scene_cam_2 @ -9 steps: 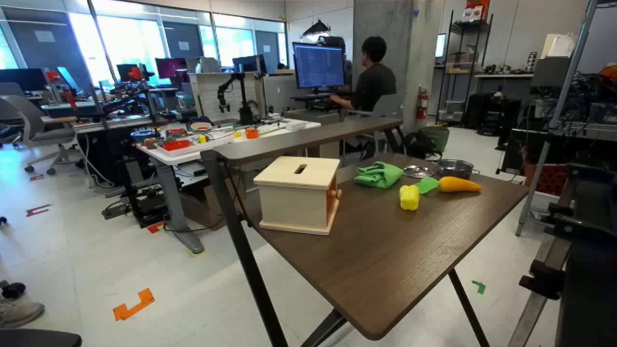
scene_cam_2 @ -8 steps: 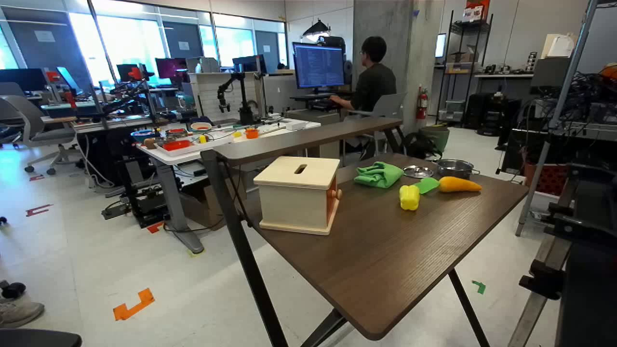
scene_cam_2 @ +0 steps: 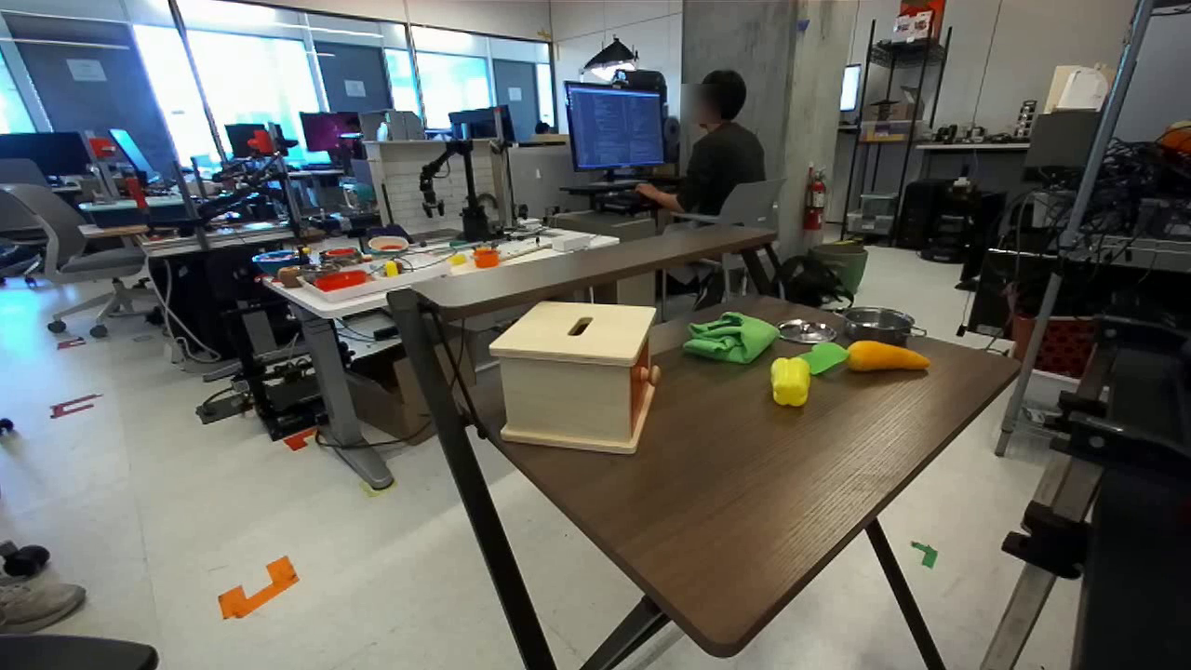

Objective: Move the green towel forward

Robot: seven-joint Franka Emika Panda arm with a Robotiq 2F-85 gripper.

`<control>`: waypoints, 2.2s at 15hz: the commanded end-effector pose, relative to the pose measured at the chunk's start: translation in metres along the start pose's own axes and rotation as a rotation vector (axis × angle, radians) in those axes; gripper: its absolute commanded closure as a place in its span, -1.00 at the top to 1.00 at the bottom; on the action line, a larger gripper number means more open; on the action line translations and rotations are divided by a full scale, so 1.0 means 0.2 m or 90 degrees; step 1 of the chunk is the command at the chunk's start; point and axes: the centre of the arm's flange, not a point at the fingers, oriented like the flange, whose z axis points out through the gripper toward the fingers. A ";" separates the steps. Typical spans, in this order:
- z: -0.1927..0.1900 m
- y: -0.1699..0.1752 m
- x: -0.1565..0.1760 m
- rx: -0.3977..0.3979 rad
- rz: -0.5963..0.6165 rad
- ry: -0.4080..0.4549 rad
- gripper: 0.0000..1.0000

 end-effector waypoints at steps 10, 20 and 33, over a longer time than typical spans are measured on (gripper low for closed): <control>0.06 -0.03 0.09 0.004 0.000 0.012 1.00; 0.61 -0.05 0.65 0.032 0.021 0.010 1.00; 1.38 0.39 1.45 0.141 0.249 -0.033 1.00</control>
